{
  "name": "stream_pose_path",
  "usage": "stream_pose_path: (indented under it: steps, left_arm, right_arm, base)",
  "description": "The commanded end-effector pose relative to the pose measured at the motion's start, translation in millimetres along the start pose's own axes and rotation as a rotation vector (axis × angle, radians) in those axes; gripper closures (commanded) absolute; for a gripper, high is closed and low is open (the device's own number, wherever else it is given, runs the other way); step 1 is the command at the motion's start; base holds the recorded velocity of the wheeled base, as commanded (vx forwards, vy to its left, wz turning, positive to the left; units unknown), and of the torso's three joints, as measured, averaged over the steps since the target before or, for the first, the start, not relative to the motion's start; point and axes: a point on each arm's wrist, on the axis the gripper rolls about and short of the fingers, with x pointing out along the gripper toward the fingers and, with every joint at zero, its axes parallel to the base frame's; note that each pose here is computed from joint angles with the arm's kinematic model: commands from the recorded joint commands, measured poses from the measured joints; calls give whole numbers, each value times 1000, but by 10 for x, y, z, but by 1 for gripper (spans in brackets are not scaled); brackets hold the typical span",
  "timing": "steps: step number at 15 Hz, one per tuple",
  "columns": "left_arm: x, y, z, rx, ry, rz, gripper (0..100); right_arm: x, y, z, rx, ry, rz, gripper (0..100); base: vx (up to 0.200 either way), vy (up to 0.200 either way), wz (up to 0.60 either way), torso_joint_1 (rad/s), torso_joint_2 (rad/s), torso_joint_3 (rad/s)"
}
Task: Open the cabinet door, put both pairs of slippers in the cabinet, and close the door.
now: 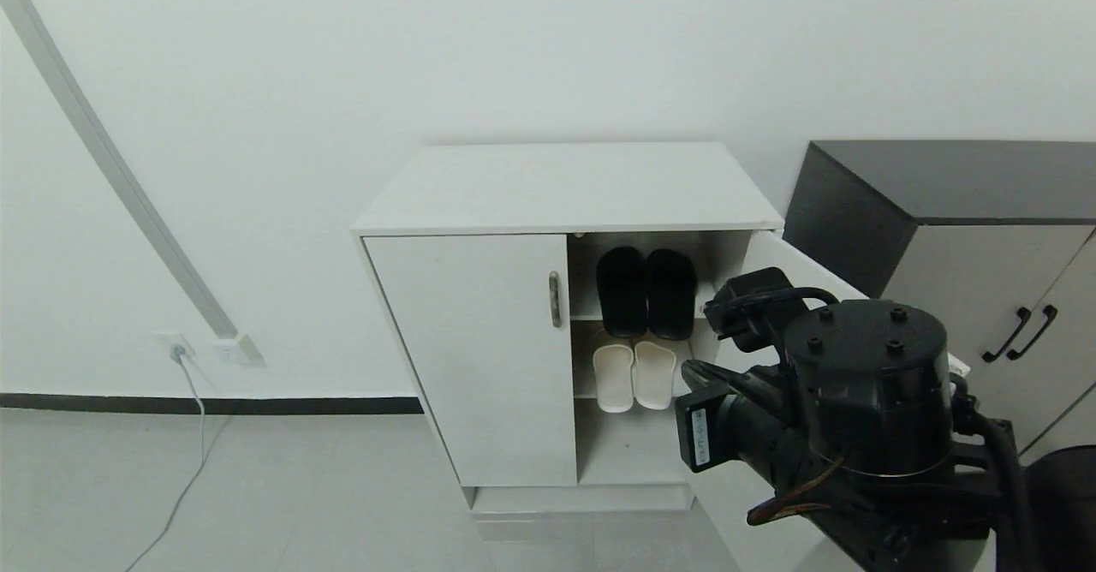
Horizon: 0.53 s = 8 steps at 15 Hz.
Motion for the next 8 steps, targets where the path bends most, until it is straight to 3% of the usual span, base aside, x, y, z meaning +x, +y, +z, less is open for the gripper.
stream_pose_path:
  steps: [1,8]
  left_arm:
    - [1,0,0,-1,1,0,100]
    - [1,0,0,-1,1,0,100]
  right_arm:
    - [-7,-1,5,1,-2,2,100]
    - [-18,-12,16,4,-6,1,100]
  base:
    - [0,0,0,227,-530,-315]
    - [0,0,0,254,-581,-330]
